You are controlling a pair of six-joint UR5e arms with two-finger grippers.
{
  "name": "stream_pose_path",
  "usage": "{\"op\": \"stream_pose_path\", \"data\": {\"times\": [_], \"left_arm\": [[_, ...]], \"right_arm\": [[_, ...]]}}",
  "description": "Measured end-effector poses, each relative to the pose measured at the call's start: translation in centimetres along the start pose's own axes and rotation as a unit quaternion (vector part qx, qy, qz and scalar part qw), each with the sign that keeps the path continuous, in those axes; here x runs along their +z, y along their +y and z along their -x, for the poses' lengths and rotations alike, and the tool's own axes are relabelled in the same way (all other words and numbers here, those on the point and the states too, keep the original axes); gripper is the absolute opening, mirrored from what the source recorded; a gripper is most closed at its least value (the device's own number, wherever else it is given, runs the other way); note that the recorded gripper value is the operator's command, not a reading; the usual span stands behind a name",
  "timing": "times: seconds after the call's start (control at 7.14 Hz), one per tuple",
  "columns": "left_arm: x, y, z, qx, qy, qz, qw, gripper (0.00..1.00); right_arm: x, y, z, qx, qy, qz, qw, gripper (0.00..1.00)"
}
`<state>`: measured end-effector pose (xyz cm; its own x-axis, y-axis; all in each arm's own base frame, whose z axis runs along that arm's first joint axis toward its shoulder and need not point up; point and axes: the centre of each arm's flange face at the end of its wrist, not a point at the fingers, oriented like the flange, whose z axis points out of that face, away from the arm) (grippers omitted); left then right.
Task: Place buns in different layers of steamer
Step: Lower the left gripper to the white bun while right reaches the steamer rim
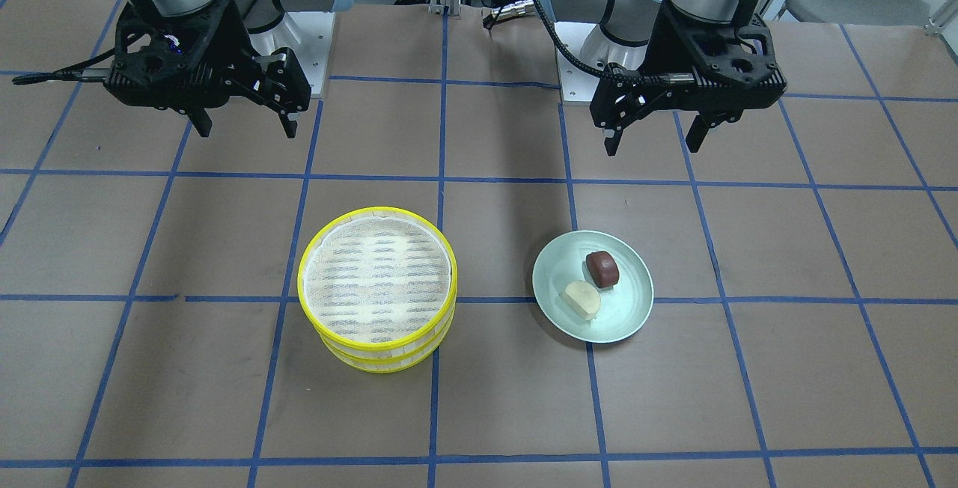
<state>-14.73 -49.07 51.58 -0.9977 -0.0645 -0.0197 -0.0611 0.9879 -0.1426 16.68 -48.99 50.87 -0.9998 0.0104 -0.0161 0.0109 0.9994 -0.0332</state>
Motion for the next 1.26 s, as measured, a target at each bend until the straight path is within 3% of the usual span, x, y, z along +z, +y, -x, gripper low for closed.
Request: {"op": "stream_pose_path", "data": {"times": [0.42,0.84,0.98,1.26], "left_arm": [[1.0,-0.1,-0.1,0.004,0.000,0.010,0.9999,1.00],[9.5,0.1,-0.7,0.015,-0.006,0.050,0.9986,1.00],[13.3,-0.1,-0.8,0.015,-0.009,0.059,0.9981,1.00],[18.6,-0.9,-1.0,0.015,-0.011,0.071,0.9973,1.00]], "right_arm": [[0.0,0.0,0.0,0.000,0.001,0.001,1.0000,1.00],[0.7,0.0,0.1,0.000,-0.001,0.007,1.0000,1.00],[2.3,-0.2,0.2,0.001,-0.003,0.018,0.9998,1.00],[9.9,-3.3,0.5,0.004,-0.004,0.039,0.9992,1.00]]}}
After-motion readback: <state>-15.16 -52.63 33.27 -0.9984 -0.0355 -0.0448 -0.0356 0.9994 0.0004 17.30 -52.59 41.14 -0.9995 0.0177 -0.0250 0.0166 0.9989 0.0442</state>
